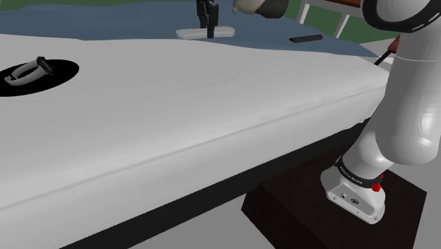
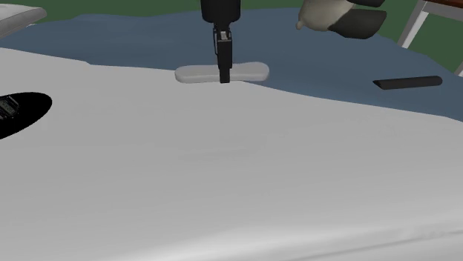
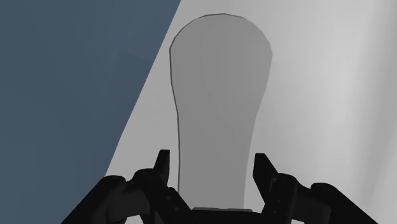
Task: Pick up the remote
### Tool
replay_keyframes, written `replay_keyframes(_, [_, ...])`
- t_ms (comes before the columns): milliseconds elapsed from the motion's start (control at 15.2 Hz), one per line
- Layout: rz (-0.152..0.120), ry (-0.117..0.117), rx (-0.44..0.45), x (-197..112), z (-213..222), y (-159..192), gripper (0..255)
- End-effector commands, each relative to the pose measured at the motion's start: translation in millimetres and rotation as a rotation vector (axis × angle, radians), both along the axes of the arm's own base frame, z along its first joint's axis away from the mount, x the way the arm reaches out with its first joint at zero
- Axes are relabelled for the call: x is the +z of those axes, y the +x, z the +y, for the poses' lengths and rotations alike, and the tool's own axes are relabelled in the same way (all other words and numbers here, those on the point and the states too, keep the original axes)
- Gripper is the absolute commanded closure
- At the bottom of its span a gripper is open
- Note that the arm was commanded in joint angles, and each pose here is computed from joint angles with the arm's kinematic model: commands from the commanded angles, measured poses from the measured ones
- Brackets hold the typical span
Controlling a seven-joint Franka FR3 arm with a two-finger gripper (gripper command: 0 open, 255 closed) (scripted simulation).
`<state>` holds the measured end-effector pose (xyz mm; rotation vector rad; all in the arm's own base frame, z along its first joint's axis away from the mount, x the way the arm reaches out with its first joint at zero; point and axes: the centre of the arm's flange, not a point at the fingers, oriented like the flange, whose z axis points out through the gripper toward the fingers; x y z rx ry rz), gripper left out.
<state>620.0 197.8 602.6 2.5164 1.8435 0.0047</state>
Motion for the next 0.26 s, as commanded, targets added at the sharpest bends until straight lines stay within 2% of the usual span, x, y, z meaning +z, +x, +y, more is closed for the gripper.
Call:
replay_keyframes(0, [0.0, 0.0, 0.0, 11.3, 0.1, 0.5, 255])
replay_keyframes(198, [0.0, 0.0, 0.0, 17.4, 0.1, 0.4, 255])
